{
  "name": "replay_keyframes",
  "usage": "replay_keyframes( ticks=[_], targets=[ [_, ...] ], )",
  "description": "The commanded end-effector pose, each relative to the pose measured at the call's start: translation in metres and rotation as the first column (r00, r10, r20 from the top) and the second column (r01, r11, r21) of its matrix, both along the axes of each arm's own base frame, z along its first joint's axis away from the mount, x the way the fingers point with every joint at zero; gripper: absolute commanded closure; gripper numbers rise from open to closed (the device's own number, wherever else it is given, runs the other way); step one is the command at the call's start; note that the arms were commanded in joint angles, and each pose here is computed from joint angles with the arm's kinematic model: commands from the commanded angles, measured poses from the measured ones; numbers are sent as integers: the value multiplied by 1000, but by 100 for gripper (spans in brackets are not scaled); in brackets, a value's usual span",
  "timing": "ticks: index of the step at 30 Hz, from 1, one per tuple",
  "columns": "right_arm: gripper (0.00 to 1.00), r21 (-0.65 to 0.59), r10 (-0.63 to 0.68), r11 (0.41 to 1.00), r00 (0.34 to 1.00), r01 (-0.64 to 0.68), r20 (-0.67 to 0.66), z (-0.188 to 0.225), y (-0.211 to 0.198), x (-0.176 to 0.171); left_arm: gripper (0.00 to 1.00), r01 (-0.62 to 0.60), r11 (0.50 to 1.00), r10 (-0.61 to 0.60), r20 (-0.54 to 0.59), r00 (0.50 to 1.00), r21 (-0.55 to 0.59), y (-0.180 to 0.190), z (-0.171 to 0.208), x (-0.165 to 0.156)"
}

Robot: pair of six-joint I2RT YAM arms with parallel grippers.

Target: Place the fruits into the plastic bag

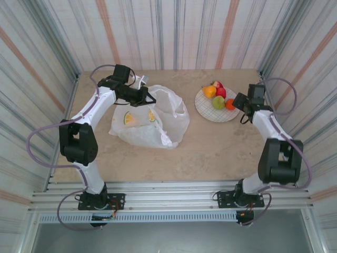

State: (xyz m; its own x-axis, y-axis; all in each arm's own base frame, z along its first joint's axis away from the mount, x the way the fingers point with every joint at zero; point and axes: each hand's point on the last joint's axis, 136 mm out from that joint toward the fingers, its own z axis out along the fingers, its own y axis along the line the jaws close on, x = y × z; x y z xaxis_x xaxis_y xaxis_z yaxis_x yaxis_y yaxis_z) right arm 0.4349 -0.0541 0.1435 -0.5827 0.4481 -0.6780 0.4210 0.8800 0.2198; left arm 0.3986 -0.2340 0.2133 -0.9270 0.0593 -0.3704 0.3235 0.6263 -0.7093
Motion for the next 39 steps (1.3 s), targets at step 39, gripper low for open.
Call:
replay_keyframes(
  ticks=[39],
  targets=[
    [36, 128, 132, 987, 952, -99, -275, -89, 19, 62, 100, 5, 1000, -5, 20, 1000, -12, 1, 15, -9]
  ],
)
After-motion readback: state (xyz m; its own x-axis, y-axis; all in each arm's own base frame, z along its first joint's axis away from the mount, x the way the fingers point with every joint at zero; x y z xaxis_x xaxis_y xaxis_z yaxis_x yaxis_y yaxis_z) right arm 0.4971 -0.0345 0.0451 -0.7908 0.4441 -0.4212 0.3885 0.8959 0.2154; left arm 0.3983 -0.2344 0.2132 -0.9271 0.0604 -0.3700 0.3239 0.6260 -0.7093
